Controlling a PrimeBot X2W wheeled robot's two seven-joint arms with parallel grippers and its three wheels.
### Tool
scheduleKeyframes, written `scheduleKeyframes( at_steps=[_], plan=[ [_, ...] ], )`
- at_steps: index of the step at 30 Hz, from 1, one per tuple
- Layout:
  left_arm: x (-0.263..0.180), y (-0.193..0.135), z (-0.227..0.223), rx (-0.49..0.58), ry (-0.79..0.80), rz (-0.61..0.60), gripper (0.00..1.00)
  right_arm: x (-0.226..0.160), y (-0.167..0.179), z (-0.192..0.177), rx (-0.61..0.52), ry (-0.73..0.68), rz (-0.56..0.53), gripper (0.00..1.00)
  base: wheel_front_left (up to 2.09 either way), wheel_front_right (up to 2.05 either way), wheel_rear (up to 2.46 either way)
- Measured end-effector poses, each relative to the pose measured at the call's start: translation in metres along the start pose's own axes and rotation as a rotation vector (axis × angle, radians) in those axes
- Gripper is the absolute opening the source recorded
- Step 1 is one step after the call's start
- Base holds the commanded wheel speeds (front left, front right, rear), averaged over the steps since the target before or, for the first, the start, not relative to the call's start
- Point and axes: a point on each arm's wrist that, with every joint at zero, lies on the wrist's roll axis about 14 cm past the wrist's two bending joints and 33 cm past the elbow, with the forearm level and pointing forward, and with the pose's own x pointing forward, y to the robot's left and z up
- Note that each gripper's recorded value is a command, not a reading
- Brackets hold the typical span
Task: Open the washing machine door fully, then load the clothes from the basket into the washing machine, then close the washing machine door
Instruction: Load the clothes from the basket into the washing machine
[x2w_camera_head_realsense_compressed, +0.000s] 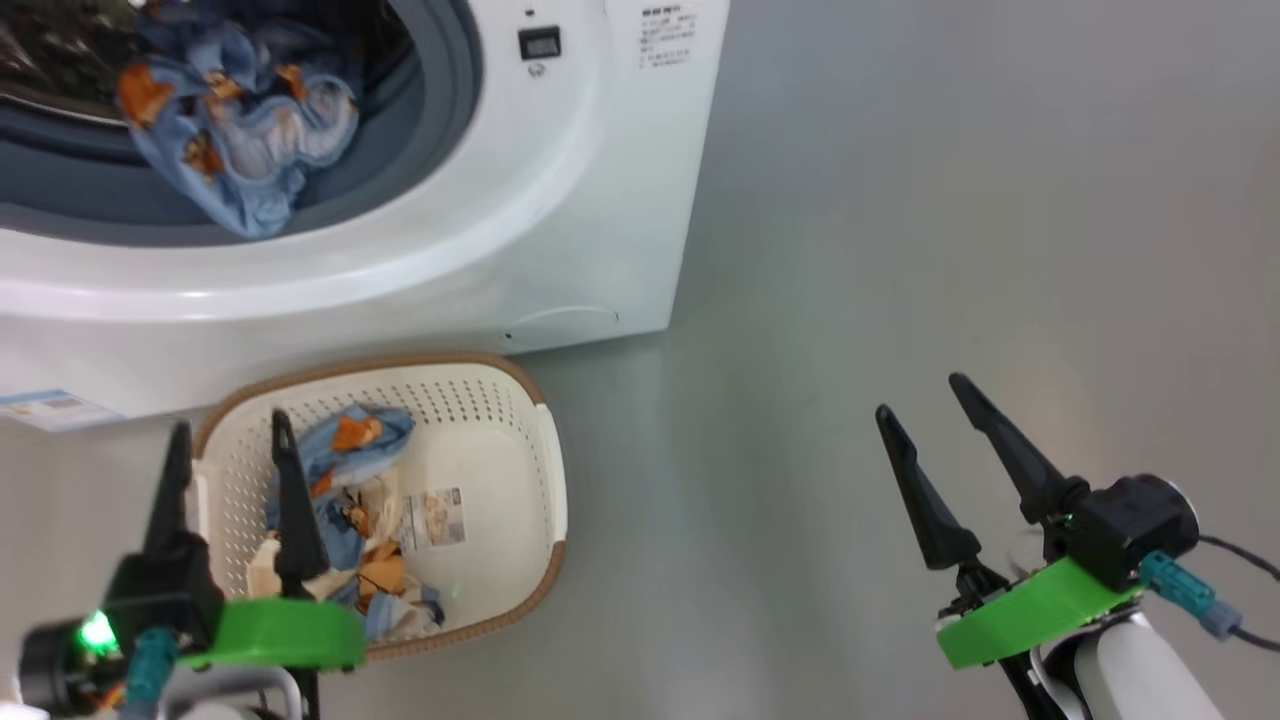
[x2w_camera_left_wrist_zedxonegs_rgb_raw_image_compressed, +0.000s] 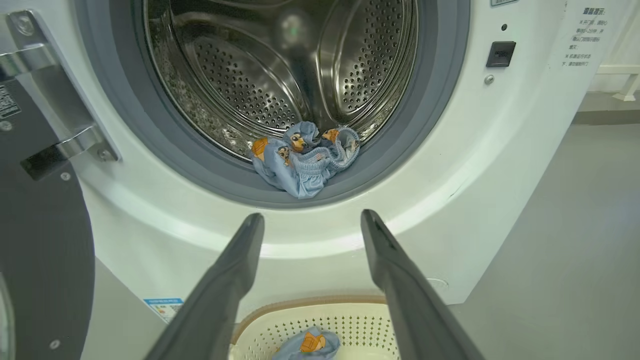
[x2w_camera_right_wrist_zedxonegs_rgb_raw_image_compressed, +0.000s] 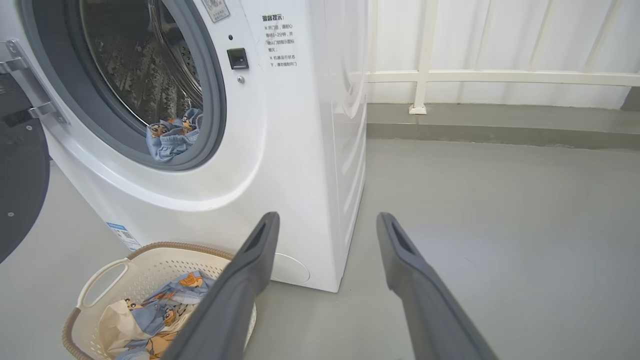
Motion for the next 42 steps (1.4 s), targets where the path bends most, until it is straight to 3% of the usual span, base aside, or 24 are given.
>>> scheduleKeyframes(
  at_steps=[20, 42],
  plan=[
    [-0.070, -0.007, 0.001, -0.053, 0.022, -0.047, 1.00, -0.046, 0.025, 0.032, 0.006, -0.076, 0.009, 1.00, 0.00, 0.00, 0.00],
    [-0.078, -0.003, 0.004, -0.083, 0.009, -0.029, 1.00, -0.056, 0.027, 0.041, -0.008, -0.092, -0.005, 1.00, 0.00, 0.00, 0.00]
  ],
)
